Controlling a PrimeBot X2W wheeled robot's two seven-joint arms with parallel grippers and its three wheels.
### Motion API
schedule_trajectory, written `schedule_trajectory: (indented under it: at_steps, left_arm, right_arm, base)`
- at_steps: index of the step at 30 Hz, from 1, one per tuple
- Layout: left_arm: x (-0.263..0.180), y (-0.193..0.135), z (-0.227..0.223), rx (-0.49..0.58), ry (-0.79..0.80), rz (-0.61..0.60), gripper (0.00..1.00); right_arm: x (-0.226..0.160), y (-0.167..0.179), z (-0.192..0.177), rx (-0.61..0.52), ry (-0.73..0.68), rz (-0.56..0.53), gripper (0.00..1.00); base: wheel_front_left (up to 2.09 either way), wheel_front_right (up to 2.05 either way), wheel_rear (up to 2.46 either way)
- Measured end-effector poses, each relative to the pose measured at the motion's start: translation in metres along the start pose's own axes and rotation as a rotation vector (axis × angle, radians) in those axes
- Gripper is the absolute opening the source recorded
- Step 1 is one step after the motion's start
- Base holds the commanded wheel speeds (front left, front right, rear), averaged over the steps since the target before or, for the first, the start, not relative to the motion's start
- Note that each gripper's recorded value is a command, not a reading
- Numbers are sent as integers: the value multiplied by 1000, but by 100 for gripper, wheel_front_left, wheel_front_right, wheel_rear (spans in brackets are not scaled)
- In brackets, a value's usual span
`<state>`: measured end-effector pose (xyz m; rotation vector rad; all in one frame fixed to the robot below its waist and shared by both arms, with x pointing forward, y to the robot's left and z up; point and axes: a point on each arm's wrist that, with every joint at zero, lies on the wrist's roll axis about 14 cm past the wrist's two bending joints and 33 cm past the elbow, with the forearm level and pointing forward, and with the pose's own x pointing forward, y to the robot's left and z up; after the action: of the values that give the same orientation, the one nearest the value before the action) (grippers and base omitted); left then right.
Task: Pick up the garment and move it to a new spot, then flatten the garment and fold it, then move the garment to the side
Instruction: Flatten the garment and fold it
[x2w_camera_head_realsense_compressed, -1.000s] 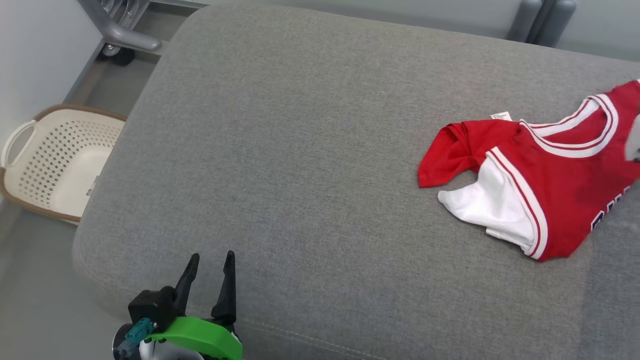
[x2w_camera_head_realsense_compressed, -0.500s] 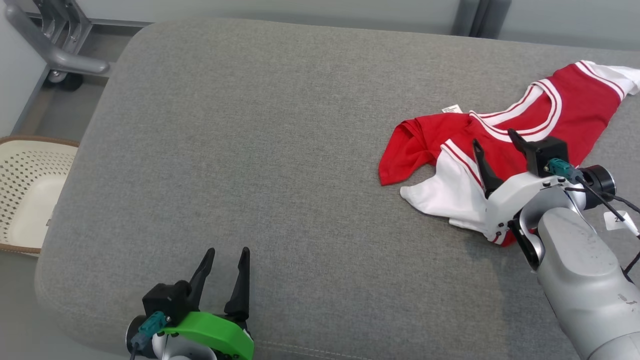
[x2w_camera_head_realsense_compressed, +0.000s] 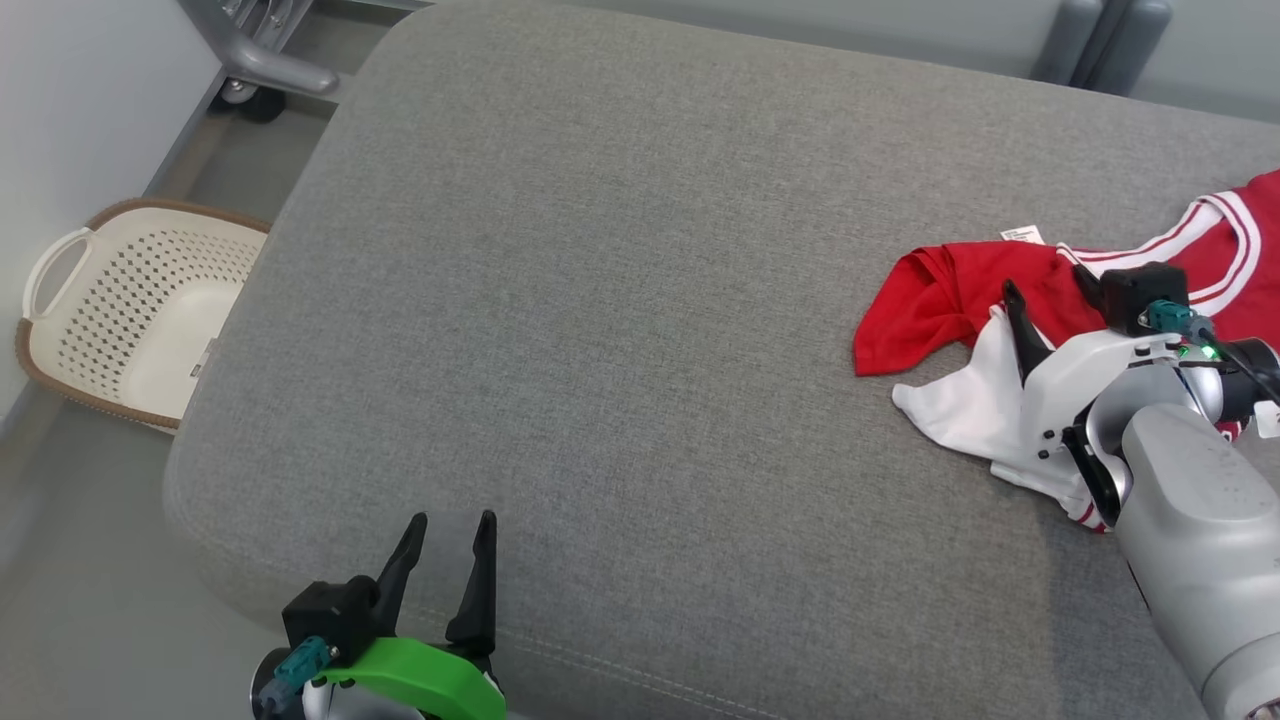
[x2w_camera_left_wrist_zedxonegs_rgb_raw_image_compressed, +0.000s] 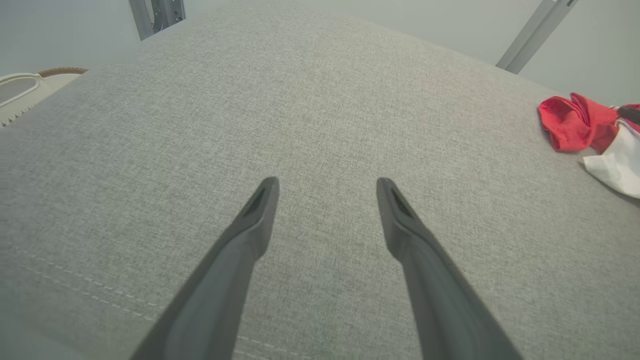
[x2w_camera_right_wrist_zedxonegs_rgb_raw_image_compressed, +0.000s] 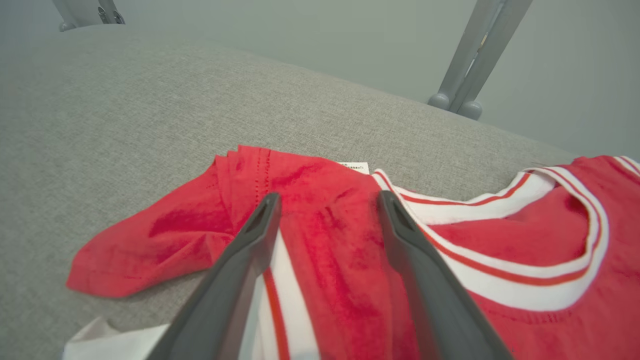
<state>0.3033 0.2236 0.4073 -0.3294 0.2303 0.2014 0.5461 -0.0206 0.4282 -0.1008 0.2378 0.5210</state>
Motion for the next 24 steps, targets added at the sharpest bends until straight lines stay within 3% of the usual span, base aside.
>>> schedule_trajectory:
  at_steps: [1,2,3,4,9,14,20,24]
  left_arm:
    - [-1,2,0,0,0,6,100]
    - [-2,3,0,0,0,11,100]
    - [-2,4,0,1,1,14,100]
    - [-2,5,0,1,2,17,100]
    - [1,2,2,2,-5,9,100]
    - [7,-5,6,15,-16,-20,100]
    - [19,-34,14,22,-42,-116,100]
    - [25,-60,17,28,-52,-199,100]
  right_arm:
    - [3,1,-1,3,5,0,50]
    - [5,1,-1,2,9,2,38]
    - [6,2,-2,5,13,2,14]
    - [8,2,-3,5,17,3,0]
    - [8,-3,2,16,1,-16,0]
    - [-3,-12,32,63,-111,-57,0]
    - [-58,-61,31,118,-190,-207,0]
    - [-117,-108,6,126,-177,-360,0]
  base:
    - [0,0,0]
    - [0,0,0]
    - [0,0,0]
    - [0,0,0]
    - [0,0,0]
    - [0,0,0]
    - [0,0,0]
    - [0,0,0]
